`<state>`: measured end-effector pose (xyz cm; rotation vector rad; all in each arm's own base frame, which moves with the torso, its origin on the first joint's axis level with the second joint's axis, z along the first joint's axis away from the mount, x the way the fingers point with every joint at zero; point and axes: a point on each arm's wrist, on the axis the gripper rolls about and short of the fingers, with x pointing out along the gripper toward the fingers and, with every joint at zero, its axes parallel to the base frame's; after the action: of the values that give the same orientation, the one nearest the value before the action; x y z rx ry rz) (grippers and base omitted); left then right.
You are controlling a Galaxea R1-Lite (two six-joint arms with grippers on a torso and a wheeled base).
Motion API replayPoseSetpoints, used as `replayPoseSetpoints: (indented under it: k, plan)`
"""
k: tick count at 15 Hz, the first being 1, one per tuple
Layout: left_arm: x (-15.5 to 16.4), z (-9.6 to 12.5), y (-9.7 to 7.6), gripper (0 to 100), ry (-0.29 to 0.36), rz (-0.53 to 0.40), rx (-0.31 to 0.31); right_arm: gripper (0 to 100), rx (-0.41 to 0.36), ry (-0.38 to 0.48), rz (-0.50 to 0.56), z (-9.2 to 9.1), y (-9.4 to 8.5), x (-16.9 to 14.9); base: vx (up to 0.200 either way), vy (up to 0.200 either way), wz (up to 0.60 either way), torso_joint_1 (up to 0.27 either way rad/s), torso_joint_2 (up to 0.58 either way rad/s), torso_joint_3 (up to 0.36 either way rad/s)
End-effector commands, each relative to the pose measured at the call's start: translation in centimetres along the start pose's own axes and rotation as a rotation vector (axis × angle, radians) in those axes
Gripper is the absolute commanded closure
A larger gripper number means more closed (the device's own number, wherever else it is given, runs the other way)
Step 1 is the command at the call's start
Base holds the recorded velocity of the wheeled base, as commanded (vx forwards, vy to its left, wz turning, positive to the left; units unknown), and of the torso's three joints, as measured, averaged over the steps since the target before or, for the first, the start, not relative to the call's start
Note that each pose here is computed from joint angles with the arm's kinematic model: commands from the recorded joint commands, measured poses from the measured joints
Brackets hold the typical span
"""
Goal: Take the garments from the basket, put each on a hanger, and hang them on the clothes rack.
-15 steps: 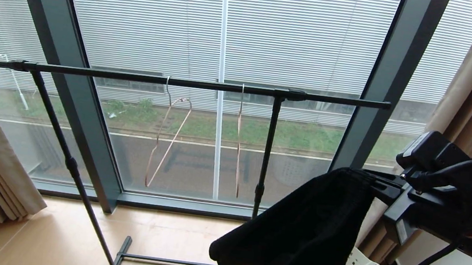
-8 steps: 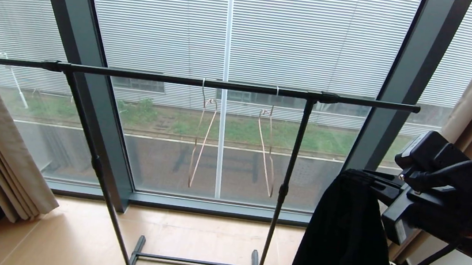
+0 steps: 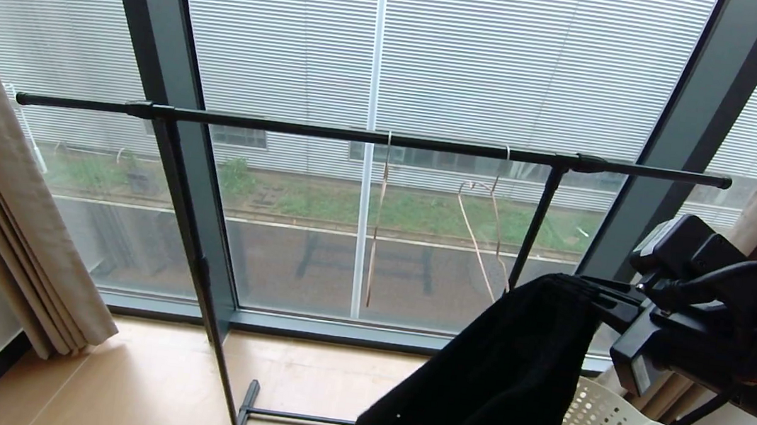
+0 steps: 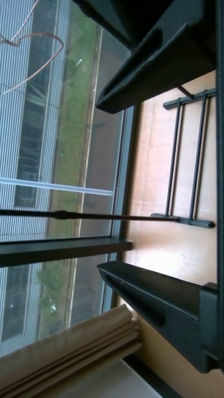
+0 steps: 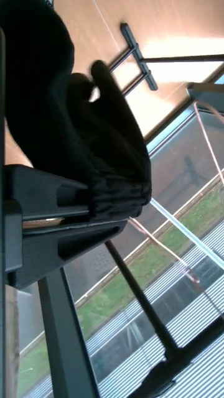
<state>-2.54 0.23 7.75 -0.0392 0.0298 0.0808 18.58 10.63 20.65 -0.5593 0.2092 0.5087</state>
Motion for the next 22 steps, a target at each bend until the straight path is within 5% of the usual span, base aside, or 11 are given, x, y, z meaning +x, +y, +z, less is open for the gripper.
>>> replayPoseSetpoints:
  k: [1, 22]
  plan:
    - [0.01, 0.0, -0.01, 0, 0.001, 0.001, -0.001, 100, -0.001, 0.003, 0.002, -0.07, 0.05, 0.03, 0.0, 0.0, 0.0, 0.0, 0.0, 0.0]
    - [0.01, -0.01, -0.01, 0, 0.002, 0.0, -0.002, 100, -0.028, -0.036, -0.019, -0.8, 0.52, 0.69, 0.0, 0.0, -0.14, 0.001, 0.0, 0.0]
